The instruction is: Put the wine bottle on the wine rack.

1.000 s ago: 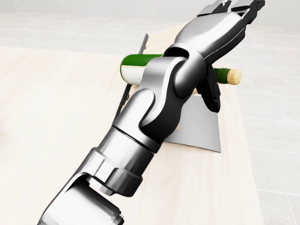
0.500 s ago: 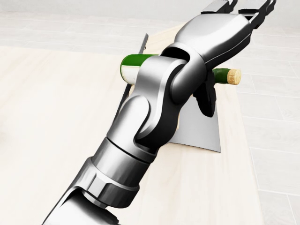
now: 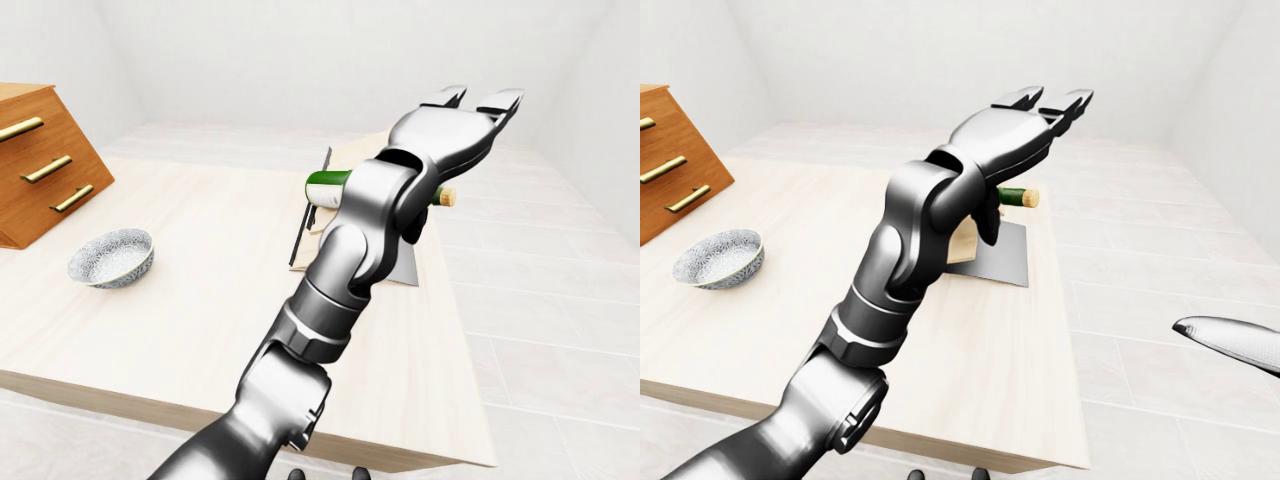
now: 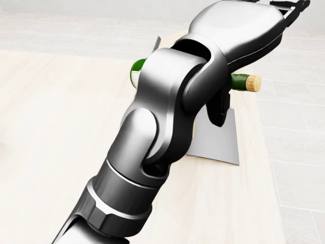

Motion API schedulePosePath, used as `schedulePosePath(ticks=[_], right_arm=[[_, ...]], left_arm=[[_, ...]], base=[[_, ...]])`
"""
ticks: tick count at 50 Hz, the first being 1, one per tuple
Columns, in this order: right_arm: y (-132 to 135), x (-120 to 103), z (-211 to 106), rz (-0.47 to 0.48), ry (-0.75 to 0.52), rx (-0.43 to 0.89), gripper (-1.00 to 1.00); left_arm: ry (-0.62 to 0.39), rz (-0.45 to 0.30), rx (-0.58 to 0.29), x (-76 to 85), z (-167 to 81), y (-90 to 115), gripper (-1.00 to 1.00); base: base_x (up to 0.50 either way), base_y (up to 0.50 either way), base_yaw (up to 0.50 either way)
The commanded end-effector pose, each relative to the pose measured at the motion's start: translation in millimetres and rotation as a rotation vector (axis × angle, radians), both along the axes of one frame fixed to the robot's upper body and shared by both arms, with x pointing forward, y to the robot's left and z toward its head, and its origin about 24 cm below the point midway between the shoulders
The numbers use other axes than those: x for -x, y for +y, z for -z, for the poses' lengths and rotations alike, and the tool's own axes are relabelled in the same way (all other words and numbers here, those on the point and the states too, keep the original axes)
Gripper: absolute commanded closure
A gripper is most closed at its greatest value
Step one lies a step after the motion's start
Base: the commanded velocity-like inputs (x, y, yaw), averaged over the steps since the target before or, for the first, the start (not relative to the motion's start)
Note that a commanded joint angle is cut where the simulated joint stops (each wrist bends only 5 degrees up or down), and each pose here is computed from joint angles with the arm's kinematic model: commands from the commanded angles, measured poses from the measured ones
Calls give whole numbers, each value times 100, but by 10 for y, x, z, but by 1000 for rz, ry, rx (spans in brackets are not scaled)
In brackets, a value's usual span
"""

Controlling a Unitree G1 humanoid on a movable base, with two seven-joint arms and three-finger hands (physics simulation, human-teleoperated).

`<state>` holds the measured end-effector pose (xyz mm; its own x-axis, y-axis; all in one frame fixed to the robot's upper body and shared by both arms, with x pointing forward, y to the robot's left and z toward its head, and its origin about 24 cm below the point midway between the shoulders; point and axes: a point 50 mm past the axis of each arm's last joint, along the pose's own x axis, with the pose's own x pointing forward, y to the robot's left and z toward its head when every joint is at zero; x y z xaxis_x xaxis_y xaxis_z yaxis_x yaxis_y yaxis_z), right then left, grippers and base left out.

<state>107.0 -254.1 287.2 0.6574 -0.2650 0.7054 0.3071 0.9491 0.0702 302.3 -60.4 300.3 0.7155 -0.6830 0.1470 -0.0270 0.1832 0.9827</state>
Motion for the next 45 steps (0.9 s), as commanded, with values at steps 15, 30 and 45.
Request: schedulePosePath(ticks=[15,30,45], right_arm=[[6,0,-16,-7,-14,0,-100],[-4,-1,17,6,12,0,-100],[3,-21,56,10,39,6,-100]], left_arm=[[-222,-39,60,334,-441,123,-100],[-330,-75,108,458,-664,247,-100],[-423,-110,134,587,-771,352,-100]], base=[[0,0,0],[0,0,0],[0,0,0]])
